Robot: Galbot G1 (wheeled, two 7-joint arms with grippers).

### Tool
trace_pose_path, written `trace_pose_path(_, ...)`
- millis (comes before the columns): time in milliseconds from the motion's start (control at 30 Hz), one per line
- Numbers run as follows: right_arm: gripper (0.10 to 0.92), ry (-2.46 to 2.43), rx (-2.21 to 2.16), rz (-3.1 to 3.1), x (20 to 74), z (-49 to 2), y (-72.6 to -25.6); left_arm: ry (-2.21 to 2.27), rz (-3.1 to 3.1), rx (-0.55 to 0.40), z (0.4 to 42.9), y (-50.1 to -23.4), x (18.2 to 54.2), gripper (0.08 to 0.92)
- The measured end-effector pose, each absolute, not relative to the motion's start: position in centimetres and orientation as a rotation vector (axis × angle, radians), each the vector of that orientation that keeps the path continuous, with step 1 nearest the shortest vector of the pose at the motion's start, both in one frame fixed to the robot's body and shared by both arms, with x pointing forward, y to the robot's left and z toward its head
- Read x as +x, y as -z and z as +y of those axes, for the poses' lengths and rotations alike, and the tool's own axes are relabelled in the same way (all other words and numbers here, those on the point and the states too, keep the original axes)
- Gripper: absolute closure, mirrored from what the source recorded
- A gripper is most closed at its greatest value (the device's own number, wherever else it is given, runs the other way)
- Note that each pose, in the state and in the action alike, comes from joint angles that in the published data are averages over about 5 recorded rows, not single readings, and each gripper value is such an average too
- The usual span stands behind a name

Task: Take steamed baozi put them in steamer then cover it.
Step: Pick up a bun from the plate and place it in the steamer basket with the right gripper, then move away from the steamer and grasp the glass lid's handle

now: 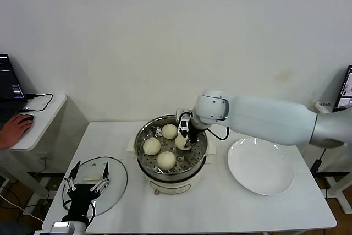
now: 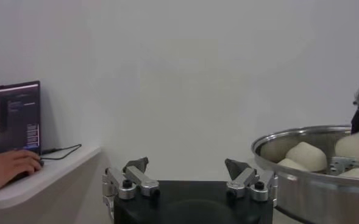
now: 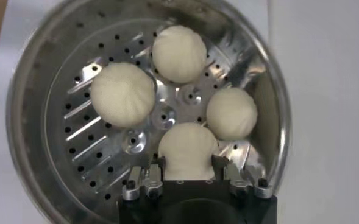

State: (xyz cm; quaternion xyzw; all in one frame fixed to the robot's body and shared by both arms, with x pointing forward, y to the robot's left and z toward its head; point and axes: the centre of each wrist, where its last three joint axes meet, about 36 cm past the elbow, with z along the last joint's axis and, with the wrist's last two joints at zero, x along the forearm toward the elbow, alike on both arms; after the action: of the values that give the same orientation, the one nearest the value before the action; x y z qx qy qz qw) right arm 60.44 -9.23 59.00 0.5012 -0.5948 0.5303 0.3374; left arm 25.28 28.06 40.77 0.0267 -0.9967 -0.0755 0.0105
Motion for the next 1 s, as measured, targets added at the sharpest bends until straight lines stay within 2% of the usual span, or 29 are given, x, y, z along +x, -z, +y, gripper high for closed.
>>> trace_pose_path(300,0.258,-1.387,1.305,-1.571,60.2,-9.5,-59.8,0.235,-3.108,0.086,28.1,-40.7,25.3,0.177)
trace_pose_path(400,0.210,-1.387,1.305,-1.594,60.0,-10.1,-60.9,0.235,-3.110,0.085,28.1,-40.7,25.4,0.177)
trace_pose_path(700,0.199,-1.353,1.276,-1.771,58.2,-14.5,-63.1,0.234,-3.111,0.084,28.1,-40.3,25.5,0.177)
trace_pose_path(1000,0.200,-1.226,1.199,-2.186,53.7,-22.5,-60.1,0.234,-3.116,0.080,28.0,-39.9,25.4,0.177)
